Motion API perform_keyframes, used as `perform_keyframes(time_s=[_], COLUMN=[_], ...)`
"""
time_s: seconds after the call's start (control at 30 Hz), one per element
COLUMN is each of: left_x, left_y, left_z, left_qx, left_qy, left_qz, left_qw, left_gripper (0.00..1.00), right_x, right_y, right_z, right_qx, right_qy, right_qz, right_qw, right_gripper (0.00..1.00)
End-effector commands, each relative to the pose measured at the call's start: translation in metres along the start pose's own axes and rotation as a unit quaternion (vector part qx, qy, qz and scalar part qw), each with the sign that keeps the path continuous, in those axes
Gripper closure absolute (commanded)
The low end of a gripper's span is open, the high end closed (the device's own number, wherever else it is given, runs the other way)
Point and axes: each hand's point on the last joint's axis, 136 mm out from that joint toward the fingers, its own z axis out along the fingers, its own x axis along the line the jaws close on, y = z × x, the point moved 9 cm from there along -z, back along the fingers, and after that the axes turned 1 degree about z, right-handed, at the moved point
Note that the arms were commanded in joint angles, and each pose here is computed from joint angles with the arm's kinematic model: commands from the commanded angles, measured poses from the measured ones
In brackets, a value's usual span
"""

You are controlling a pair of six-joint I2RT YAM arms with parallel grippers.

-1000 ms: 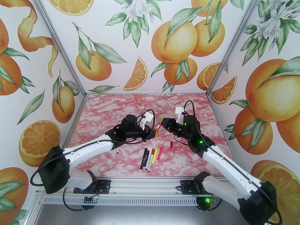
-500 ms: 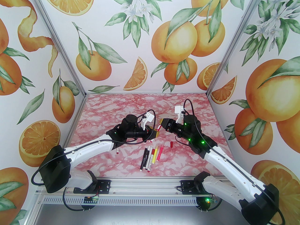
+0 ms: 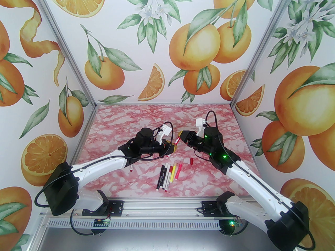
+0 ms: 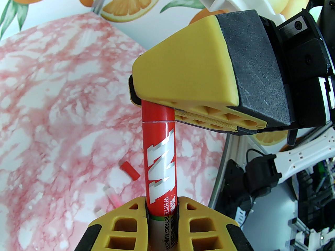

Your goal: Open the pen caps

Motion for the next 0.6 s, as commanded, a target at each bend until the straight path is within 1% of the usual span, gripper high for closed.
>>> perform_keyframes(time_s=[0.0, 0.03, 0.07, 0.2, 0.27, 0.37, 0.47, 0.53, 0.57], left_x=[0.001, 0.000, 0.000, -0.002, -0.002, -0.001, 0.001, 0.002, 0.002], left_y=[-0.068, -0.067, -0.065, -0.053, -0.049, -0.052, -0.057, -0.059, -0.060], left_z=[0.005, 0.005, 0.005, 0.000, -0.004, -0.004, -0.003, -0.004, -0.004], left_qx=[0.164, 0.164, 0.163, 0.142, 0.136, 0.148, 0.153, 0.152, 0.150], left_qy=[-0.030, -0.035, -0.041, -0.069, -0.080, -0.083, -0.080, -0.076, -0.074], left_qz=[-0.055, -0.058, -0.060, -0.070, -0.073, -0.075, -0.079, -0.080, -0.080], left_qw=[0.984, 0.984, 0.984, 0.985, 0.985, 0.983, 0.982, 0.982, 0.983], left_gripper=[1.00, 1.00, 1.00, 1.00, 1.00, 1.00, 1.00, 1.00, 1.00], right_x=[0.076, 0.084, 0.087, 0.094, 0.098, 0.097, 0.098, 0.097, 0.099], right_y=[0.061, 0.056, 0.053, 0.042, 0.036, 0.034, 0.037, 0.041, 0.043], right_z=[-0.026, -0.023, -0.021, -0.018, -0.018, -0.021, -0.025, -0.027, -0.028], right_qx=[-0.157, -0.139, -0.131, -0.103, -0.095, -0.109, -0.127, -0.143, -0.145], right_qy=[0.123, 0.120, 0.122, 0.139, 0.132, 0.101, 0.093, 0.089, 0.097], right_qz=[-0.065, -0.098, -0.112, -0.148, -0.176, -0.204, -0.225, -0.221, -0.211], right_qw=[0.978, 0.978, 0.978, 0.974, 0.971, 0.968, 0.962, 0.961, 0.962], right_gripper=[1.00, 1.00, 1.00, 1.00, 1.00, 1.00, 1.00, 1.00, 1.00])
